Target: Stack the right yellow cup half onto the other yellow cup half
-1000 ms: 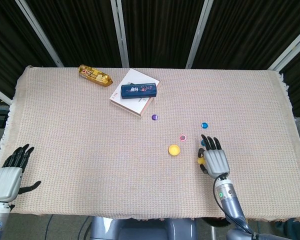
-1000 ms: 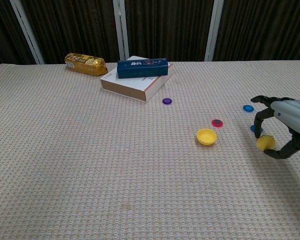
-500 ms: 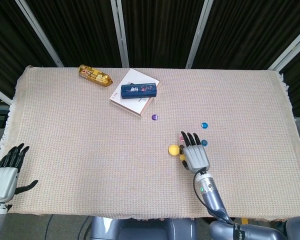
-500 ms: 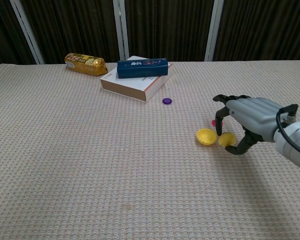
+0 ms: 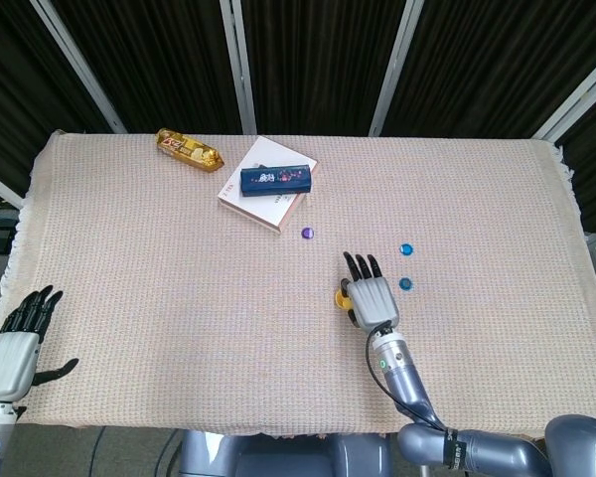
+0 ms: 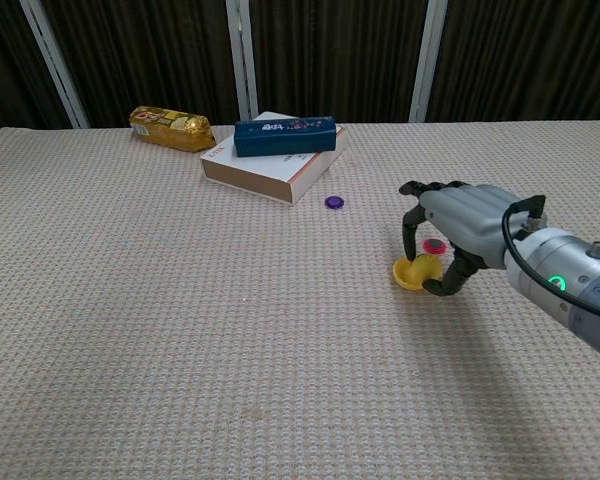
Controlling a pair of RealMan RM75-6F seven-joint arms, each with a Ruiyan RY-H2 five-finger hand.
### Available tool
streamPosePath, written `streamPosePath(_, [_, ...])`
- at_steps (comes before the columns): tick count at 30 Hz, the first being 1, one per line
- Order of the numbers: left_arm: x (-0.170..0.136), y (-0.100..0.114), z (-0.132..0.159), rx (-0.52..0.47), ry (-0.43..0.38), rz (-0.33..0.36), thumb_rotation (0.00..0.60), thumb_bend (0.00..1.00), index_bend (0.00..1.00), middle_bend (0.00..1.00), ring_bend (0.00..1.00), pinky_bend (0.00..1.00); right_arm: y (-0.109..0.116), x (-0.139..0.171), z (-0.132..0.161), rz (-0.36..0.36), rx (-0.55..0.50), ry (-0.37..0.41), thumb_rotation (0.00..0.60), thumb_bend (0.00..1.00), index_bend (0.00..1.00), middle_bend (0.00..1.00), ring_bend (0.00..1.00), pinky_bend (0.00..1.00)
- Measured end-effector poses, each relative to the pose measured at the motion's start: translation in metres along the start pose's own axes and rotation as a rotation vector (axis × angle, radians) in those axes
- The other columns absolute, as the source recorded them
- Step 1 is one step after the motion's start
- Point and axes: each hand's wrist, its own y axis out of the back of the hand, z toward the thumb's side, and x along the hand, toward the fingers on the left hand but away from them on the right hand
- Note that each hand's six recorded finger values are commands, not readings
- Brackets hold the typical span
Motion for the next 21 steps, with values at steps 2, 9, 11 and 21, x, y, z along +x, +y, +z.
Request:
streamPosePath(2, [0.000,0.000,0.001,0.000,-0.001,0.001,0.600,0.00,0.00,0.00,0.00,0.16,0.000,-0.001,0.000,0.000,0.008,-0.001,0.600,0.26,0.50,0.00,0.00,0.00])
streamPosePath(9, [0.001,-0.001,0.002,-0.002,-0.002,-0.005,0.600,0.00,0.00,0.00,0.00,0.16,0.002,-0.008,0.002,-0.003,0.018,0.000,0.600,0.26,0.50,0.00,0.00,0.00])
streamPosePath(11, [0.001,-0.001,0.002,-0.003,-0.002,-0.006,0.600,0.00,0.00,0.00,0.00,0.16,0.002,-0.010,0.003,-0.003,0.019,0.000,0.600,0.26,0.50,0.00,0.00,0.00])
streamPosePath(21, [0.001,-0.001,0.001,-0.007,-0.003,-0.007,0.600,0.00,0.00,0.00,0.00,0.16,-0.003,-0.013,0.007,0.007,0.021,0.006,0.600,0.26,0.50,0.00,0.00,0.00])
